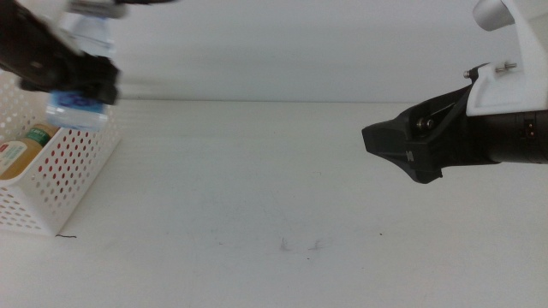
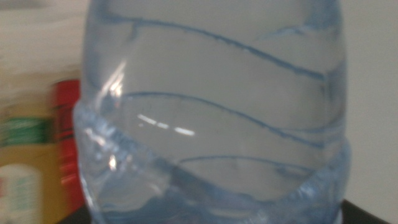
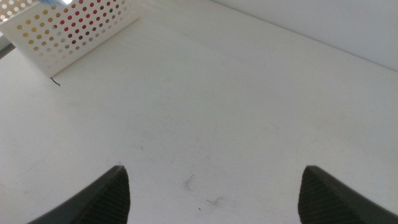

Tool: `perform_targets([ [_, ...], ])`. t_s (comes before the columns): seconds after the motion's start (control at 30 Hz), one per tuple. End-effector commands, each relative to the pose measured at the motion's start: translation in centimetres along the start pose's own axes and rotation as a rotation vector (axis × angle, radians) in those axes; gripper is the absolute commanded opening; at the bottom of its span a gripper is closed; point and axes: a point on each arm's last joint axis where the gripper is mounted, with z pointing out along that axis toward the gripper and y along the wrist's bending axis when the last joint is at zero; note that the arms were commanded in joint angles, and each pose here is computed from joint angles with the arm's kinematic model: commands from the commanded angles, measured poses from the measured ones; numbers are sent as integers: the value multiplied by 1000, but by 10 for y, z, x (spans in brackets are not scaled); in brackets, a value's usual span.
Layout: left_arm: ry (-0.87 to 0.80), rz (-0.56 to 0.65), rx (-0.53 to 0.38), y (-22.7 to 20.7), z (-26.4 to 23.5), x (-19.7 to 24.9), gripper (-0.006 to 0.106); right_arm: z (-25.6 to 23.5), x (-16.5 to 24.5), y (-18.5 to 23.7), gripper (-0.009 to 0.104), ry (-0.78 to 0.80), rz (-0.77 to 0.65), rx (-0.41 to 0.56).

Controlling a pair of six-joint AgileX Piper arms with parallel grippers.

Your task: Use arms to grab the bottles and put them into the dustbin to the left of the table.

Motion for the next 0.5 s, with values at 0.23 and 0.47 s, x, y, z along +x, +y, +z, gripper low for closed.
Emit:
perform_targets([
  [0.23,58,-30,-106,94,14,-7,-2,-1,-1,0,90,-10,-12,0],
  [0.47,120,-70,-122,120,44,7,0,-1,-1,0,90,-10,-12,0],
])
